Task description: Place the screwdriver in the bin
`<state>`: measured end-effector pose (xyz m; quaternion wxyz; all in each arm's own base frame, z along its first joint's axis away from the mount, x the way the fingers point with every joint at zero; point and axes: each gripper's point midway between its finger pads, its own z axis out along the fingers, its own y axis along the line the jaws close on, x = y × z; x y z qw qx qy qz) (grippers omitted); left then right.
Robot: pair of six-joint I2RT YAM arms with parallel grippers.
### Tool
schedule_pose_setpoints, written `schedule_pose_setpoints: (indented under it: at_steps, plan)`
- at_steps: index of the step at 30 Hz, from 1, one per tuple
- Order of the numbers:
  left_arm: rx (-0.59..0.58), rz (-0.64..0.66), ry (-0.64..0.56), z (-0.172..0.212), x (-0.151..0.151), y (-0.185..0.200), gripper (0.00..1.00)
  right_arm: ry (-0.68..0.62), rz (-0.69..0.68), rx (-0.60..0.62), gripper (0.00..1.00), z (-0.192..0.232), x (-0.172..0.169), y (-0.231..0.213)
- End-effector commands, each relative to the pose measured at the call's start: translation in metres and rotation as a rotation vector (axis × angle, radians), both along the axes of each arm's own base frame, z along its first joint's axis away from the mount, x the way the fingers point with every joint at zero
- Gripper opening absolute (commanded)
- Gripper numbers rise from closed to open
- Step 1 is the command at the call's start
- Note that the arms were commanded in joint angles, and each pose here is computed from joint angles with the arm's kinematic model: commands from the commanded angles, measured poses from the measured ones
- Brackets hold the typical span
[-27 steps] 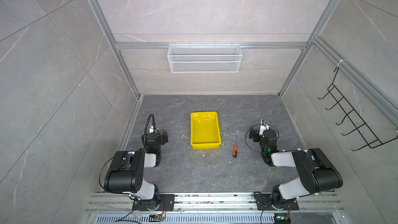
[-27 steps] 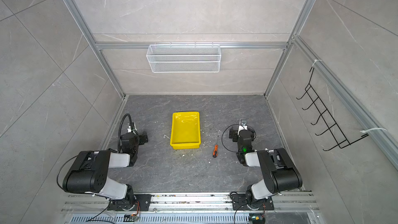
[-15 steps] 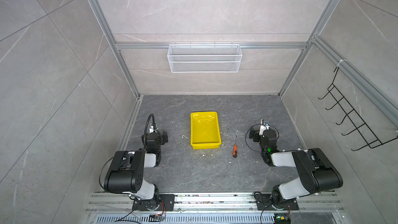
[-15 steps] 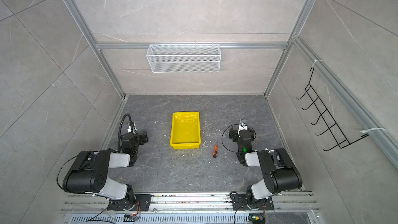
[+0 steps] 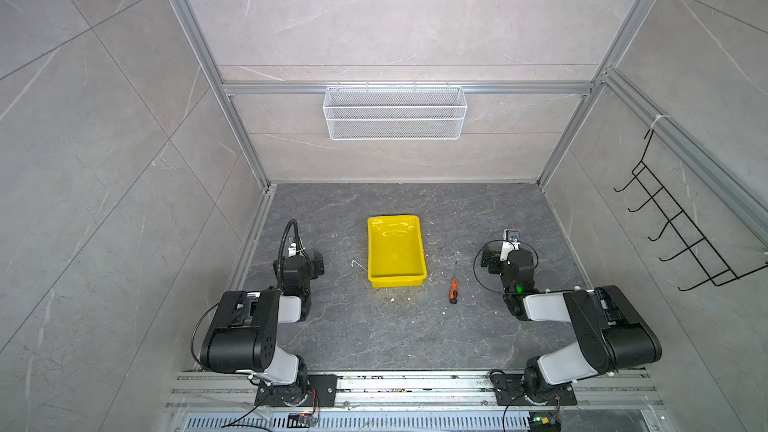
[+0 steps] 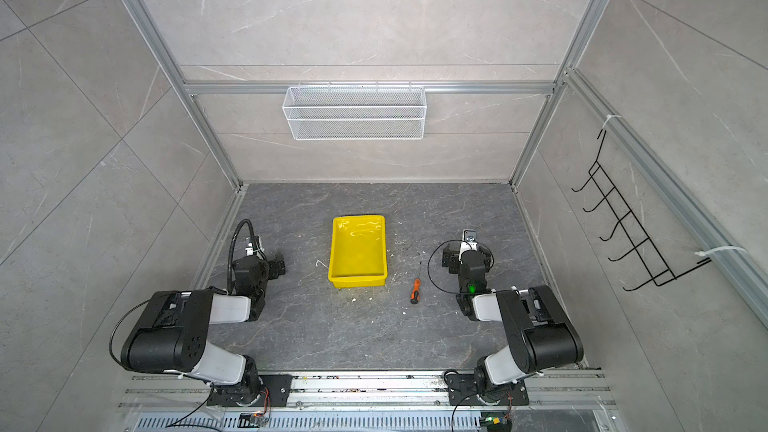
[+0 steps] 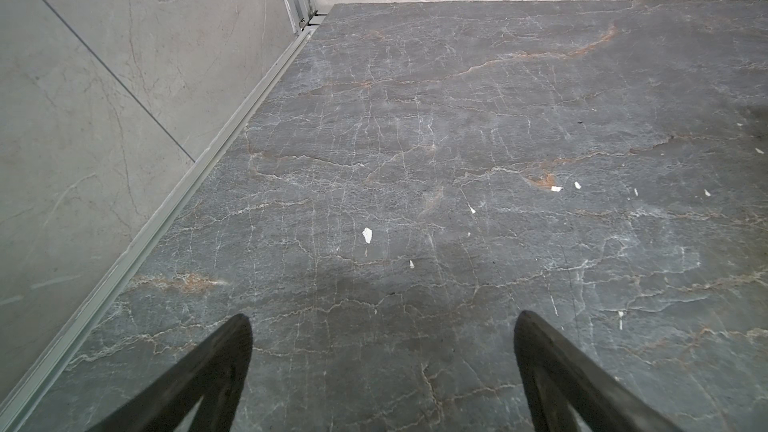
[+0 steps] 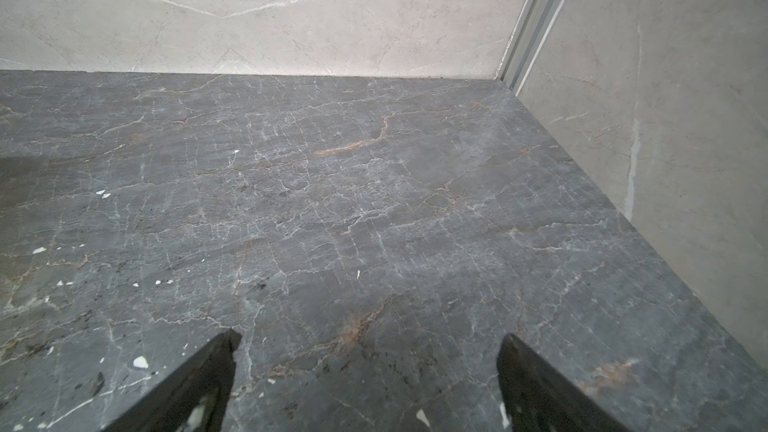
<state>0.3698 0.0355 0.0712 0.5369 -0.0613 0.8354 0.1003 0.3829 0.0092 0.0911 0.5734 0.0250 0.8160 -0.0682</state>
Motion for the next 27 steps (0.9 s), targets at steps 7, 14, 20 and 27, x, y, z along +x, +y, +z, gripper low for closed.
schedule_pose_setpoints:
  at_steps: [7,14,20,27]
  plan:
    - [-0.013,0.007,-0.072,0.0186,0.0095,0.0014,1.0,-0.019,-0.007,0.01,0.99,0.0047,0.0023,-0.0009]
    - [-0.013,0.007,-0.071,0.0183,0.0093,0.0014,1.0,-0.019,-0.008,0.01,0.99,0.0048,0.0024,-0.001]
    - [-0.013,0.011,-0.073,0.0189,0.0093,0.0029,1.0,-0.019,-0.007,0.01,0.99,0.0047,0.0023,-0.0009]
    - [-0.053,-0.017,-0.053,0.0154,0.0116,0.0029,1.0,-0.019,-0.008,0.012,0.99,0.0047,0.0023,-0.001]
